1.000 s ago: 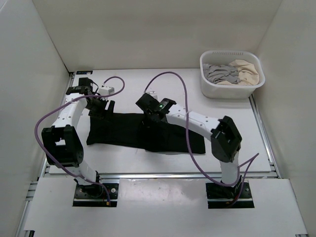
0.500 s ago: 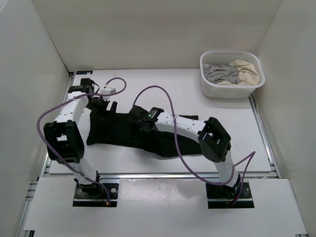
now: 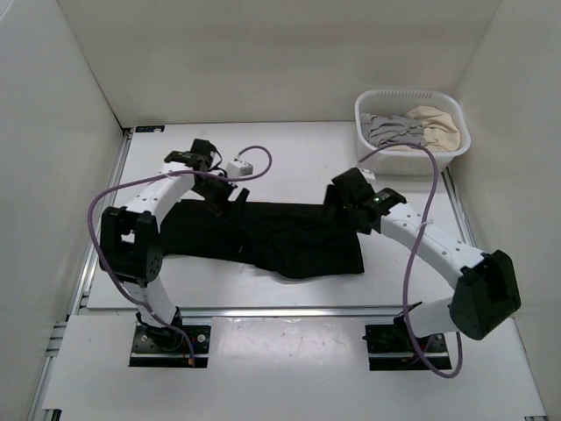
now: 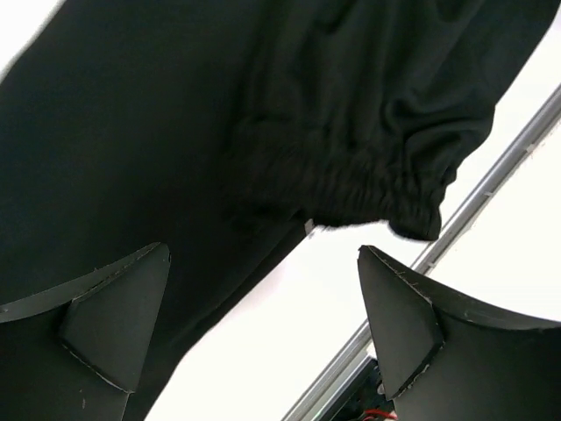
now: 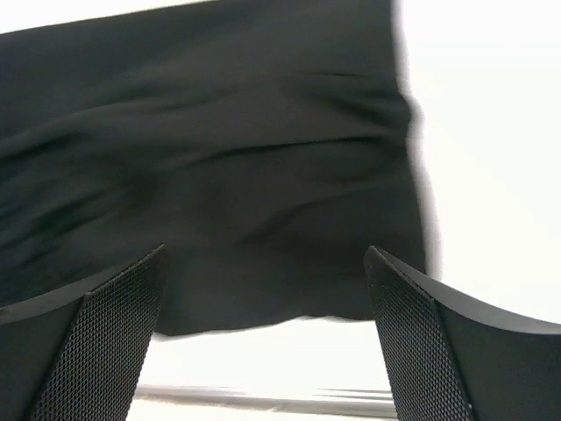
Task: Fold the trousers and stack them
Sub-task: Fold the trousers
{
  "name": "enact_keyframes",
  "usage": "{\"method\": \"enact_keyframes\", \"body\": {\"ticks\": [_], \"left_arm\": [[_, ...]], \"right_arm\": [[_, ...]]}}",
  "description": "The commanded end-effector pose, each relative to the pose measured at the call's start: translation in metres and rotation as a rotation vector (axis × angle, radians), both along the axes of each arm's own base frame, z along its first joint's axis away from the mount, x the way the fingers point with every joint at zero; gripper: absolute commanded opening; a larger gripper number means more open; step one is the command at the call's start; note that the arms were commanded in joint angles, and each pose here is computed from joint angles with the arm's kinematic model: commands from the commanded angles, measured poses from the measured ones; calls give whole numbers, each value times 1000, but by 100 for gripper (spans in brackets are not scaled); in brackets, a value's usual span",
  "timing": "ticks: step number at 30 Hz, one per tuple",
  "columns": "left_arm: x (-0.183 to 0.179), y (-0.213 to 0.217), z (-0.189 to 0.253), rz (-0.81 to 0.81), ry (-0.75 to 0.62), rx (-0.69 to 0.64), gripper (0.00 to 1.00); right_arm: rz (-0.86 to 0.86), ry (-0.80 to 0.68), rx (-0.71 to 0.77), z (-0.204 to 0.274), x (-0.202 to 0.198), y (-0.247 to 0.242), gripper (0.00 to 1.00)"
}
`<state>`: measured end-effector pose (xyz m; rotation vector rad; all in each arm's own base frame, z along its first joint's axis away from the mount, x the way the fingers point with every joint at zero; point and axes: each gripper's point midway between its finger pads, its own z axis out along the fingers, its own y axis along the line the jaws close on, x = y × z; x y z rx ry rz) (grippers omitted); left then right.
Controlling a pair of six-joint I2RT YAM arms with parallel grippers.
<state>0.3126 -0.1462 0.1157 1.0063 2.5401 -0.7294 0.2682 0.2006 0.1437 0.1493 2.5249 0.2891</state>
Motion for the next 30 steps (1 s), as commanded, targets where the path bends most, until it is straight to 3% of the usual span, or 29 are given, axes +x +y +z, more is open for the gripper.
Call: {"method": "enact_keyframes", "body": {"ticks": [1,6,10,13,14,17,18,21,24,25,26,30], "left_arm": [[0,-17,-19,-19,14,6,100],[0,-47,-40,-84,27,43,100],[7,-44,-65,-70,64,81,97],[15,-45,-68,-56,65,94,72],[20,-44,-70,-43,61,113,59],[37,-52,-50,-36,-8,101,40],[41,-52,-47,-33,-24,105,26],[53,-50,-35,-38,-84,120,14],[57,-48,-31,-40,-119,152,19],[55,-43,-41,-36,-102,180,24],[53,-45,-46,-43,-94,192,35],[53,-34,-57,-5,-82,251,55]], "right_arm": [[-102,111,-58,-45,1,-43,95],[-210,168,38,-80,23,-87,95],[-164,237,116,-106,18,-84,91],[-75,258,190,-110,15,-66,90],[-68,284,199,-118,9,-65,90],[-56,294,223,-124,4,-65,85],[-51,307,232,-129,1,-63,84],[-51,341,252,-140,-8,-66,76],[-54,355,277,-146,-8,-69,55],[-59,353,293,-147,-5,-70,48],[-56,361,302,-148,-6,-71,34],[-54,346,324,-141,10,-71,3]]}}
